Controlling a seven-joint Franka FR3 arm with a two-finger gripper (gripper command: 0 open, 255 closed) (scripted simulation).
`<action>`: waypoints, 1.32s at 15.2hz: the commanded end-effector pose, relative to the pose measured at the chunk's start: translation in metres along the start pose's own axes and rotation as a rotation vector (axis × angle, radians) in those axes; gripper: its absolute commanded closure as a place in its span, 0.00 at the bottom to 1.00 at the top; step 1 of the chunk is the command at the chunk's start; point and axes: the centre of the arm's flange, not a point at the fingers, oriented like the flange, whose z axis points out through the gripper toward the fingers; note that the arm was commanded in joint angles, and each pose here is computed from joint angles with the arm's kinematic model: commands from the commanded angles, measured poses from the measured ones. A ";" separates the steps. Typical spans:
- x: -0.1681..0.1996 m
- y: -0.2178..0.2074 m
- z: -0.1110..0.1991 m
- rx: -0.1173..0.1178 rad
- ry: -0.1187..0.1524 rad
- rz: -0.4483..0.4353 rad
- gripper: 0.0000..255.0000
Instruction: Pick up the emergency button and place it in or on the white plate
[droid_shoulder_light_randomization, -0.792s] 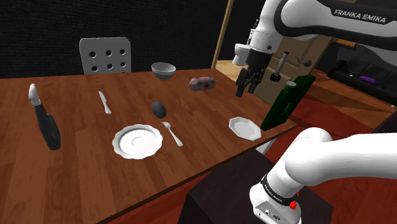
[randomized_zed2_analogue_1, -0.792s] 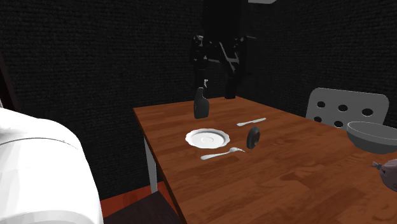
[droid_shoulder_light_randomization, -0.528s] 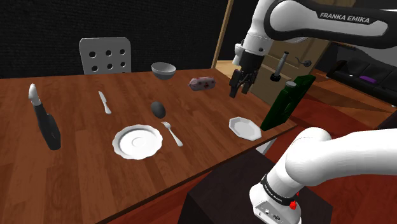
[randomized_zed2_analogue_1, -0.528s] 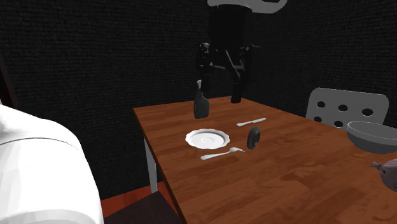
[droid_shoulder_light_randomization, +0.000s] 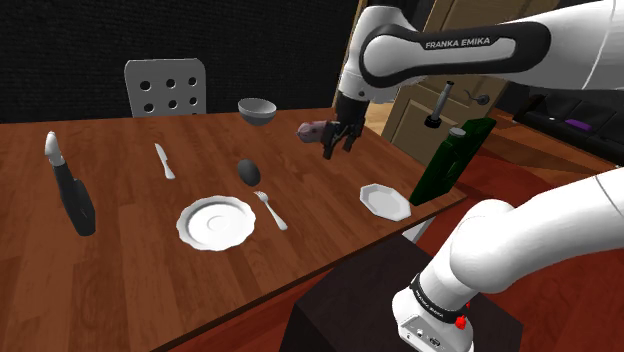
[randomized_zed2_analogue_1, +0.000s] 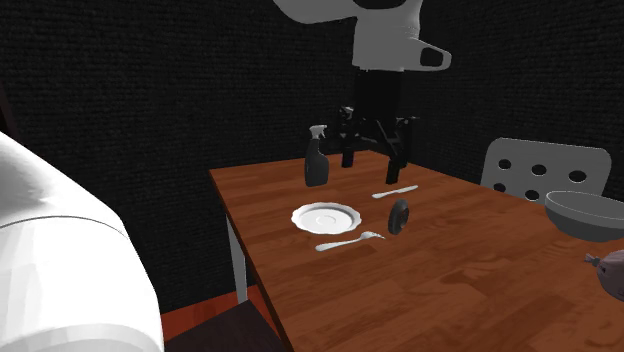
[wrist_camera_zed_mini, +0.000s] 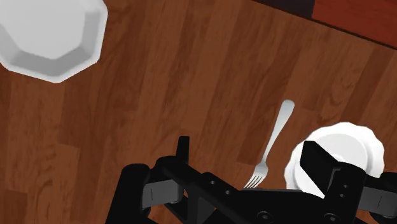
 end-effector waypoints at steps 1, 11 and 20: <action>0.021 -0.007 0.013 -0.006 0.011 -0.013 0.00; 0.125 -0.042 0.077 -0.038 0.057 -0.075 0.00; 0.219 -0.077 0.131 -0.067 0.099 -0.131 0.00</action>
